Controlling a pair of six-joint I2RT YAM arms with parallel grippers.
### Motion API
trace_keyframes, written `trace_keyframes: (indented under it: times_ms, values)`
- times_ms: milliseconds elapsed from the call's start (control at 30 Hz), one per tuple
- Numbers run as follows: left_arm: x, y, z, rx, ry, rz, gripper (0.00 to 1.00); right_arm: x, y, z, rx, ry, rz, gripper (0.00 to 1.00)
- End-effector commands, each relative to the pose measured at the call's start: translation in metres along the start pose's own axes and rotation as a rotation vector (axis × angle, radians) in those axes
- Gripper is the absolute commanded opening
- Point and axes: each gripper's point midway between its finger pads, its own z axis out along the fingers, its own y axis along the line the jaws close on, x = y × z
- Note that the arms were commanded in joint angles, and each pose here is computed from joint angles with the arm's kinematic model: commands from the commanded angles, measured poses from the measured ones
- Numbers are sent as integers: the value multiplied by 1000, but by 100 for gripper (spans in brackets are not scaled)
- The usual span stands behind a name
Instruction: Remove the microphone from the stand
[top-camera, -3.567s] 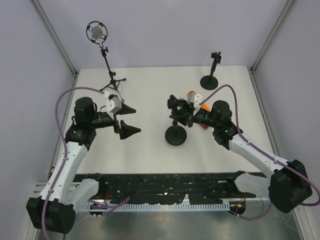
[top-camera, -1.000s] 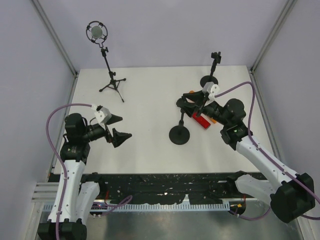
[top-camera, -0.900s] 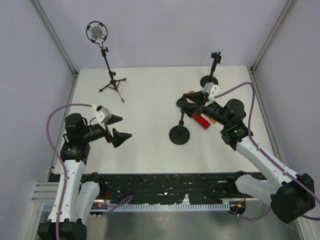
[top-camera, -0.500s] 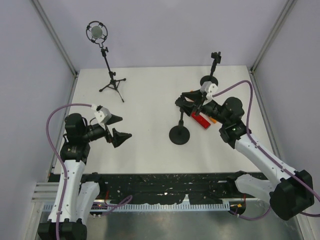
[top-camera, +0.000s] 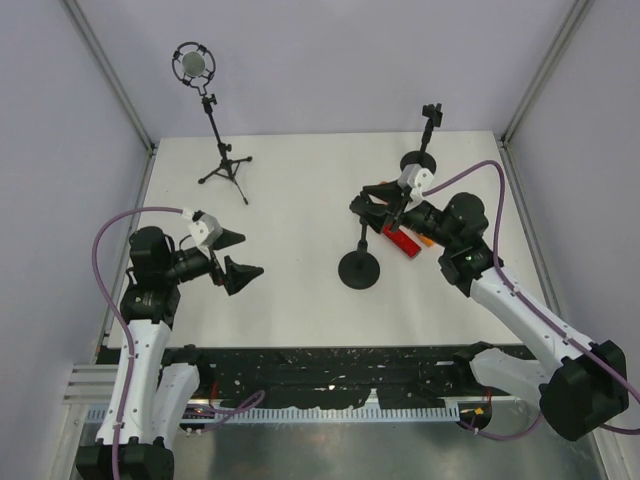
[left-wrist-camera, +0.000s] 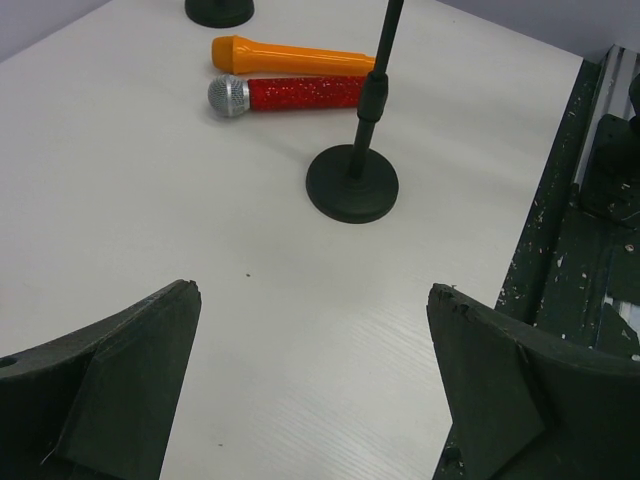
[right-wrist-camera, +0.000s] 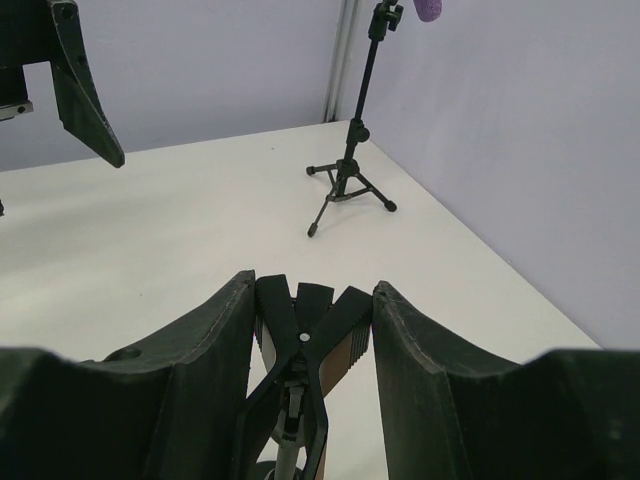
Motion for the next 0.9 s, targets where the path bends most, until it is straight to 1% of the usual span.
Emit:
trace_keyframes:
  times_ms: [0, 233, 467, 767, 867]
  values:
    - [-7, -1, 0, 18, -26, 37, 100, 108, 31, -31, -56, 332, 165, 6]
    - [-8, -1, 0, 19, -30, 36, 100, 124, 36, -40, -53, 363, 179, 6]
    - [-8, -1, 0, 19, -30, 33, 100, 139, 32, -36, -31, 403, 212, 6]
    - [-7, -1, 1, 25, -31, 25, 100, 160, 43, -48, -59, 464, 221, 5]
    - [-6, -1, 2, 27, -31, 24, 100, 162, 48, -55, -74, 462, 218, 6]
